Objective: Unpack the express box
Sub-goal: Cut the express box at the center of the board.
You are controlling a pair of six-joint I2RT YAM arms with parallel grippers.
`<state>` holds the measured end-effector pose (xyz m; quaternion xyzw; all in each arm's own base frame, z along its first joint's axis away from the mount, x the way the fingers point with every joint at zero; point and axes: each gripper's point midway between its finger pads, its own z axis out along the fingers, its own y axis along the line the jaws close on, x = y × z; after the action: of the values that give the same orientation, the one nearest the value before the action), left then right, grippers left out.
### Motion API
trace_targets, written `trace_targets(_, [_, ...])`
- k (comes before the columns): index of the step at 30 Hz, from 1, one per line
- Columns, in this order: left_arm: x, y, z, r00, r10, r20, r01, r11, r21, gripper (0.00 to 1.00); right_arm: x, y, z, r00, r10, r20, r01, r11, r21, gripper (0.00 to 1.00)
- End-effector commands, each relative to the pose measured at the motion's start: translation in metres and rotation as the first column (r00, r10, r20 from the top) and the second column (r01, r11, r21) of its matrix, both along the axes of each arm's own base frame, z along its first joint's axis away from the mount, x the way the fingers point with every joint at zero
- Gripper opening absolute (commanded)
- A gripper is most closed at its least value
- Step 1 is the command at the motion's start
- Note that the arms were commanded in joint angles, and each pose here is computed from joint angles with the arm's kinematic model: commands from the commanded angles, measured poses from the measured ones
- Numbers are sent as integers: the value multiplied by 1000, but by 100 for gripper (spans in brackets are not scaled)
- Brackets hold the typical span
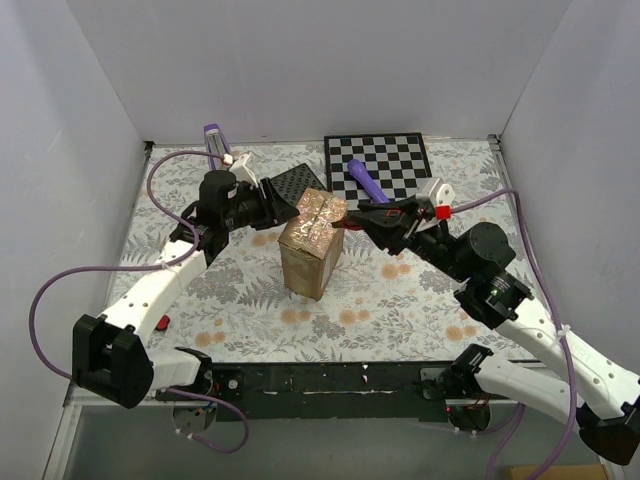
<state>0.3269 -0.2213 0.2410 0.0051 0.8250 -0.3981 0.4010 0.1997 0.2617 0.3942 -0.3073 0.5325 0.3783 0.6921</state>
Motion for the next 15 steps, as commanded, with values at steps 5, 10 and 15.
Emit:
trace_targets(5, [-7, -2, 4, 999, -23, 22, 24, 999, -38, 23, -16, 33, 32, 991, 124, 56, -128, 990, 67, 1])
trace_targets(10, [-8, -2, 4, 1000, -18, 19, 19, 999, -47, 14, -23, 52, 35, 987, 111, 117, -113, 994, 6, 1])
trace_targets(15, [-8, -1, 8, 1000, -15, 25, 16, 998, -53, 3, -35, 71, 29, 981, 110, 159, -103, 993, -55, 1])
